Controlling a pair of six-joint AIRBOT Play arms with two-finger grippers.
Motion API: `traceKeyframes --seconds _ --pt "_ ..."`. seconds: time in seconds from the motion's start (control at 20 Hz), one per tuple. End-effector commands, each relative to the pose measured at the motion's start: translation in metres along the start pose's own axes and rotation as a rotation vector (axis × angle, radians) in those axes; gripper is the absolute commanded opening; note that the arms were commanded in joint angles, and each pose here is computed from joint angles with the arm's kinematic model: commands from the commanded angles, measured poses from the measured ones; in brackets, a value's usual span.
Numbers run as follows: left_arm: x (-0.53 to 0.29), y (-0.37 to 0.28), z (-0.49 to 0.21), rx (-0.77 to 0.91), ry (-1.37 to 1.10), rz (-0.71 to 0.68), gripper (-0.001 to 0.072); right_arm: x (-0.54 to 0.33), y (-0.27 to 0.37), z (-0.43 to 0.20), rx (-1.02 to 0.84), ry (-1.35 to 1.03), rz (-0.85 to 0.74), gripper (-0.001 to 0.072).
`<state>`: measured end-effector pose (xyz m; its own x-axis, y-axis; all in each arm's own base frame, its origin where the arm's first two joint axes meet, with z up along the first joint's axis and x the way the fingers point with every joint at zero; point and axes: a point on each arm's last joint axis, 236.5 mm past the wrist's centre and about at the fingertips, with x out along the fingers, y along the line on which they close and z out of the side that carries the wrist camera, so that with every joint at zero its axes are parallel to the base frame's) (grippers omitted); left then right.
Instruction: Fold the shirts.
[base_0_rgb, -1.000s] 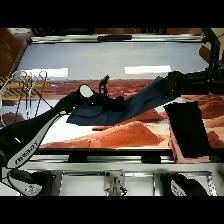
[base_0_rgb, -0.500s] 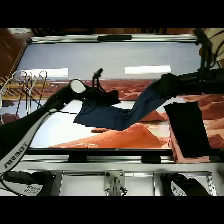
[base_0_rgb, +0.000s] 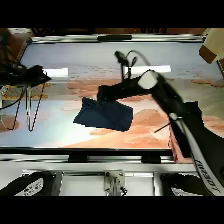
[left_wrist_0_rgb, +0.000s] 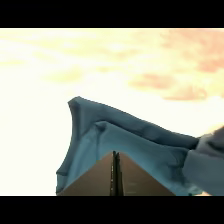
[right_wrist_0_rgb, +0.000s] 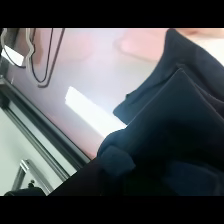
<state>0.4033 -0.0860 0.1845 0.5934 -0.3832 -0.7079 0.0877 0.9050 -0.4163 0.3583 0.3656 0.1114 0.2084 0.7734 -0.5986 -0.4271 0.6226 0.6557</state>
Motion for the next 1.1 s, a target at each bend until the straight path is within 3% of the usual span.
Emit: traceKeyframes --seconds 0.0,0.1,0.15,0.2,0.45,0.5,0.65,0.75,0.9,1.05 --pt "-0.058 0.041 0.006 -0.054 -0.081 0.107 0.0030 0.078 0.004 -0.004 0.071 -0.047 0.048 0.0065" --pt "-0.065 0.042 0.002 -0.053 -0.075 0.115 0.0029 0.105 -0.001 -0.010 0.173 -0.043 0.079 0.0095" --pt "-0.065 0.042 0.001 -0.049 -0.073 0.114 0.0029 0.114 -0.003 -0.014 0.234 -0.029 0.103 0.0296" --pt "-0.064 0.043 0.000 -0.051 -0.070 0.114 0.0030 0.119 -0.001 -0.017 0.265 -0.014 0.128 0.0561" --pt "-0.056 0.047 -0.007 -0.051 -0.044 0.117 0.0030 0.071 -0.019 -0.036 0.117 0.146 0.097 0.0573" --pt "-0.056 0.048 -0.007 -0.037 -0.042 0.117 0.0030 0.051 -0.038 -0.041 0.087 0.191 0.030 0.0572" --pt "-0.056 0.048 -0.007 -0.027 -0.042 0.118 0.0030 -0.037 -0.145 -0.066 0.031 0.367 -0.367 0.0575" --pt "-0.056 0.048 -0.007 -0.011 -0.040 0.118 0.0030 -0.092 -0.206 -0.095 0.134 0.502 -0.526 0.0671" --pt "-0.056 0.048 -0.007 -0.011 -0.040 0.118 0.0030 -0.086 -0.218 -0.120 0.427 0.452 -0.335 0.0671" --pt "-0.056 0.048 -0.007 -0.011 -0.041 0.118 0.0030 -0.042 -0.211 -0.123 0.470 0.338 -0.215 0.0671"
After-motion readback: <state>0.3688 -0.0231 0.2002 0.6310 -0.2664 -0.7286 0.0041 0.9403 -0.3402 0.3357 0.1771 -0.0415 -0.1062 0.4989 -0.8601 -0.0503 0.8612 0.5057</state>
